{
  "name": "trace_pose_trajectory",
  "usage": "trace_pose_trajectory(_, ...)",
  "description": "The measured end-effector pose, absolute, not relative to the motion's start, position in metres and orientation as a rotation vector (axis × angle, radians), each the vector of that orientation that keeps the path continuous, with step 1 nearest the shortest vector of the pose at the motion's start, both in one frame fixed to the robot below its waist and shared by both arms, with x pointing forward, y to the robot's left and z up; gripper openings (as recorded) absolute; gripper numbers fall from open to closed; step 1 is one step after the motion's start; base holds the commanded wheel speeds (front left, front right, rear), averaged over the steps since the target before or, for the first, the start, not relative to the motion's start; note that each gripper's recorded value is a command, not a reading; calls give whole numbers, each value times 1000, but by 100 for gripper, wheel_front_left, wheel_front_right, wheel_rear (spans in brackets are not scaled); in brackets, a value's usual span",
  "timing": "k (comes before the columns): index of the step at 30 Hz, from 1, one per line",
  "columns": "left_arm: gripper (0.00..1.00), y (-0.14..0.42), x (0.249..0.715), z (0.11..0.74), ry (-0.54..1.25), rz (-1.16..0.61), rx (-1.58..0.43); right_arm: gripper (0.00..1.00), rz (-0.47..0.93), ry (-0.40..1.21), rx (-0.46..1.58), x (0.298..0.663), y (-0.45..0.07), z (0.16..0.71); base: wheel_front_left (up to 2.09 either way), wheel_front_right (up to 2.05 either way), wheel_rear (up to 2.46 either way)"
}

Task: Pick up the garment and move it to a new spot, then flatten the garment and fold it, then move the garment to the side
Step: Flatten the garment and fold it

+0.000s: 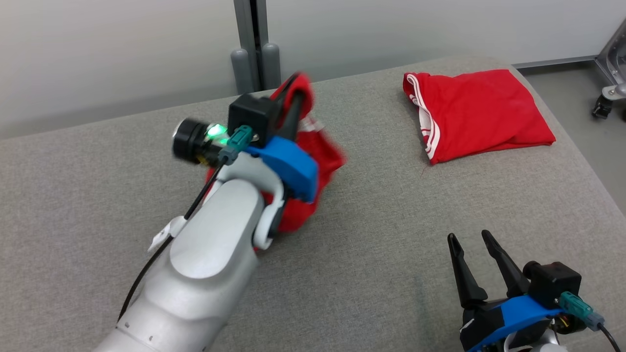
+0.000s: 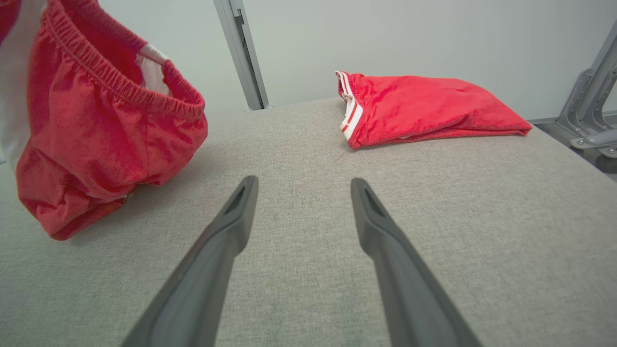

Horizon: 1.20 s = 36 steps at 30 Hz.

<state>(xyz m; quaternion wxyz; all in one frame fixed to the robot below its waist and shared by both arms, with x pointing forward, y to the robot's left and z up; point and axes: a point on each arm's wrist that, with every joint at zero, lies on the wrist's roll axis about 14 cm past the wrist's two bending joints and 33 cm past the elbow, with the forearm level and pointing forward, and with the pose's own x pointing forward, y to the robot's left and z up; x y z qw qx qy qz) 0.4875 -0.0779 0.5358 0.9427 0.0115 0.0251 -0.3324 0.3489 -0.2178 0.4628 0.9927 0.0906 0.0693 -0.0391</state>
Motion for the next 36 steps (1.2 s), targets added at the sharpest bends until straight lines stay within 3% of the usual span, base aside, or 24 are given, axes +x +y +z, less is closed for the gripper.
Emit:
trace_pose_trajectory(7, 0, -112, 442, 679, -324, -845, -350, 100, -51, 135, 180, 351, -210, 466, 0, 0, 0)
trace_pose_trajectory(12, 0, -99, 435, 706, -393, -806, -456, 100, -32, 141, 179, 354, -204, 466, 0, 0, 0)
trace_pose_trajectory(15, 0, -85, 450, 667, -309, -719, -413, 100, -10, 157, 177, 359, -197, 462, 0, 0, 0)
trace_pose_trajectory(20, 0, -27, 476, 547, -41, -518, -264, 100, 11, 173, 176, 366, -190, 458, 0, 0, 0)
trace_pose_trajectory(26, 0, 47, 474, 446, 195, -334, -81, 100, 47, 196, 170, 373, -179, 452, 0, 0, 0)
trace_pose_trajectory(27, 27, 56, 474, 437, 218, -312, -60, 100, 51, 196, 170, 374, -178, 452, 0, 0, 0)
trace_pose_trajectory(28, 77, 64, 475, 430, 238, -289, -47, 100, 55, 194, 170, 374, -176, 453, 0, 0, 0)
trace_pose_trajectory(29, 100, 71, 475, 425, 254, -268, -41, 100, 57, 192, 170, 375, -176, 453, 0, 0, 0)
trace_pose_trajectory(36, 100, 74, 459, 409, 332, -237, -134, 100, 64, 181, 170, 372, -174, 459, 0, 0, 0)
